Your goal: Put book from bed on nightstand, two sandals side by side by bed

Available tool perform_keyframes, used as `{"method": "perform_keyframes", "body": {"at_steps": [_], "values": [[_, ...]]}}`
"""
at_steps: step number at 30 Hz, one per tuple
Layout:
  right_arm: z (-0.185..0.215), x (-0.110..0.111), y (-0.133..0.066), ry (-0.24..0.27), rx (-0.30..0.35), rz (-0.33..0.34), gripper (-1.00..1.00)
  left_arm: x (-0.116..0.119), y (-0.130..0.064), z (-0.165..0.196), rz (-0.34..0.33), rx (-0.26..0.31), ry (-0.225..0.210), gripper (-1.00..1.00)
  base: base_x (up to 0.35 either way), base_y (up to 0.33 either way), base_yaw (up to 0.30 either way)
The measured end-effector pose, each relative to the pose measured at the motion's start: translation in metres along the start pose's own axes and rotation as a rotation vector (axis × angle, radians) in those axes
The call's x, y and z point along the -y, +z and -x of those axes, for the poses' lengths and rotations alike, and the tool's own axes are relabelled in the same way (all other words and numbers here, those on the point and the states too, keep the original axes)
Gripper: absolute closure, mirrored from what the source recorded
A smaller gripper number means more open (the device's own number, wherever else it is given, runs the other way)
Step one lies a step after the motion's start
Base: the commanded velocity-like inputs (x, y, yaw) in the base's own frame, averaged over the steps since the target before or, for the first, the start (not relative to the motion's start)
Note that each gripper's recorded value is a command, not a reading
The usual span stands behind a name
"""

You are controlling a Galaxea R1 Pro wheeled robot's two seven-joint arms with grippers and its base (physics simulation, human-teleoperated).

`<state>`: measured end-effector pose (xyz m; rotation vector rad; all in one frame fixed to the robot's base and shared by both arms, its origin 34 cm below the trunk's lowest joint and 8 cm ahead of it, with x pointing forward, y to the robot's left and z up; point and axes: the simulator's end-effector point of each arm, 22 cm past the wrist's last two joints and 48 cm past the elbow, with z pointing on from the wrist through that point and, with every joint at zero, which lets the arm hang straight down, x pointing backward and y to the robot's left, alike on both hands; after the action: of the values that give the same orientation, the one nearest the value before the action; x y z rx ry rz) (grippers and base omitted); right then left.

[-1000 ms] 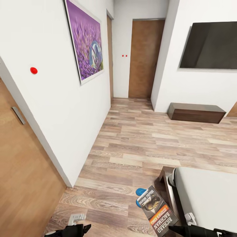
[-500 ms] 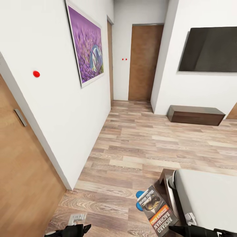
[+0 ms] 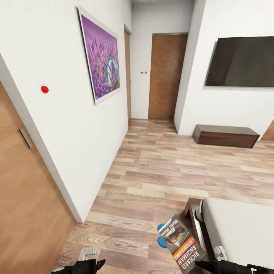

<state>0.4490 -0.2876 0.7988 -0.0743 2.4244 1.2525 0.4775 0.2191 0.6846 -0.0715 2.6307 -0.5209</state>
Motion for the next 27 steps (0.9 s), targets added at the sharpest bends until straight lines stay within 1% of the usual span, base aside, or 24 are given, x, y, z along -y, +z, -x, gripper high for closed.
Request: {"method": "perform_keyframes", "body": {"at_steps": [27], "values": [[0.014,-0.01,-0.005,-0.035,0.026,0.006,1.0,0.006,-0.007,0.019,-0.006,0.041,0.016,-1.0,0.0,0.0,0.0]]}}
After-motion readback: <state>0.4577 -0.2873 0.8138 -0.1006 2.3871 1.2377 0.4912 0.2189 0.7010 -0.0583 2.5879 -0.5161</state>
